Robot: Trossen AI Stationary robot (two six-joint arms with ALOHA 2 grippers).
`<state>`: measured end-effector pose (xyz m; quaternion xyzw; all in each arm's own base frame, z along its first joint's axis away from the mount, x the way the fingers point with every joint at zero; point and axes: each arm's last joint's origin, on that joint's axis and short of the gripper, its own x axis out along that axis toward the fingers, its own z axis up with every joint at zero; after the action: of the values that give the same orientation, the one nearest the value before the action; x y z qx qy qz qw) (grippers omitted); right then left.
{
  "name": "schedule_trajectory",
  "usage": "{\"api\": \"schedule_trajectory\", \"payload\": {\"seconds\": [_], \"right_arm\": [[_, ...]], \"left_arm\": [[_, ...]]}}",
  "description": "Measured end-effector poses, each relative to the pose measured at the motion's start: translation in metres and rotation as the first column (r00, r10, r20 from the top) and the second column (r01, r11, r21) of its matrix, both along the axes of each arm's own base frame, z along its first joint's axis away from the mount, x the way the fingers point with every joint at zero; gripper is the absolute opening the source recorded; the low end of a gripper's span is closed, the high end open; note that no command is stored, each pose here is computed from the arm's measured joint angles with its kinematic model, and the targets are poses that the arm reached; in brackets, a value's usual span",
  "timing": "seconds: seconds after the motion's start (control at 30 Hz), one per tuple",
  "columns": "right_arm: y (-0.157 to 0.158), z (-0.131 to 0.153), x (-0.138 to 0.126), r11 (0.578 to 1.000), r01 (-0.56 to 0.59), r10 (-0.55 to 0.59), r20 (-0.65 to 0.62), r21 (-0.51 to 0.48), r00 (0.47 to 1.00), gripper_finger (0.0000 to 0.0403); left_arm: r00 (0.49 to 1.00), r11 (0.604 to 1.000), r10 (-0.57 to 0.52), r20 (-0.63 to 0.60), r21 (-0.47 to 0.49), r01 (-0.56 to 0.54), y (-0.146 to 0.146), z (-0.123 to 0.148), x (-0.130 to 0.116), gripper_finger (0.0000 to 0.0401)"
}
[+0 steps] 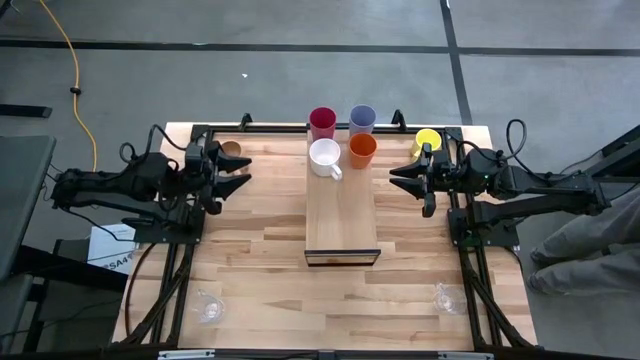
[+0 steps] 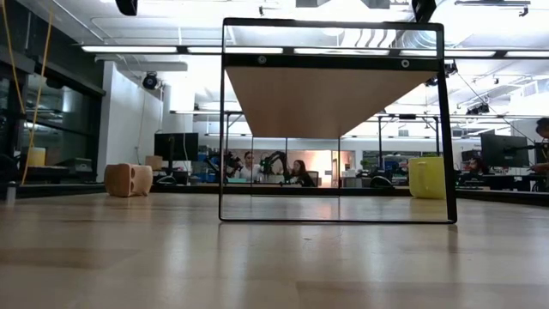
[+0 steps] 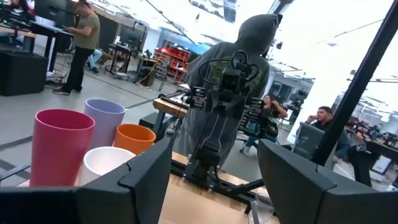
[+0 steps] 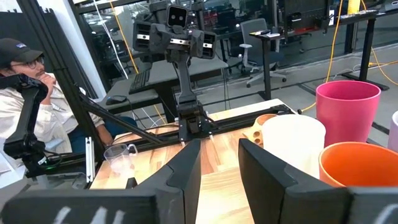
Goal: Stack small to large cups/mugs on shelf
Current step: Put the yellow cup on the shelf
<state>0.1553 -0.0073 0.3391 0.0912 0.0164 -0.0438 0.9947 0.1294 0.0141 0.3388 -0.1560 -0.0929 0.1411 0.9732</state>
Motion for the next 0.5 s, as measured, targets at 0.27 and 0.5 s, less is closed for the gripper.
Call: {"api": "schedule_trajectory", "payload": {"seconds": [0.27,0.5], "right_arm": [[0.0,0.0,0.0,1.0,0.0,0.0,0.0,0.0,1.0,0.0099],[0.0,0.0,0.0,0.998,0.002,-0.003,0.006,0.07,1.0,0.0099]], "left_arm": [[1.0,1.0,0.001,-0.007,0.008,-0.001,0.0,-0.0004,0.0002,0.0228],[1.0,1.0,0.001,-0.008,0.01,-0.001,0.0,-0.0004,0.0001,0.0228]]}}
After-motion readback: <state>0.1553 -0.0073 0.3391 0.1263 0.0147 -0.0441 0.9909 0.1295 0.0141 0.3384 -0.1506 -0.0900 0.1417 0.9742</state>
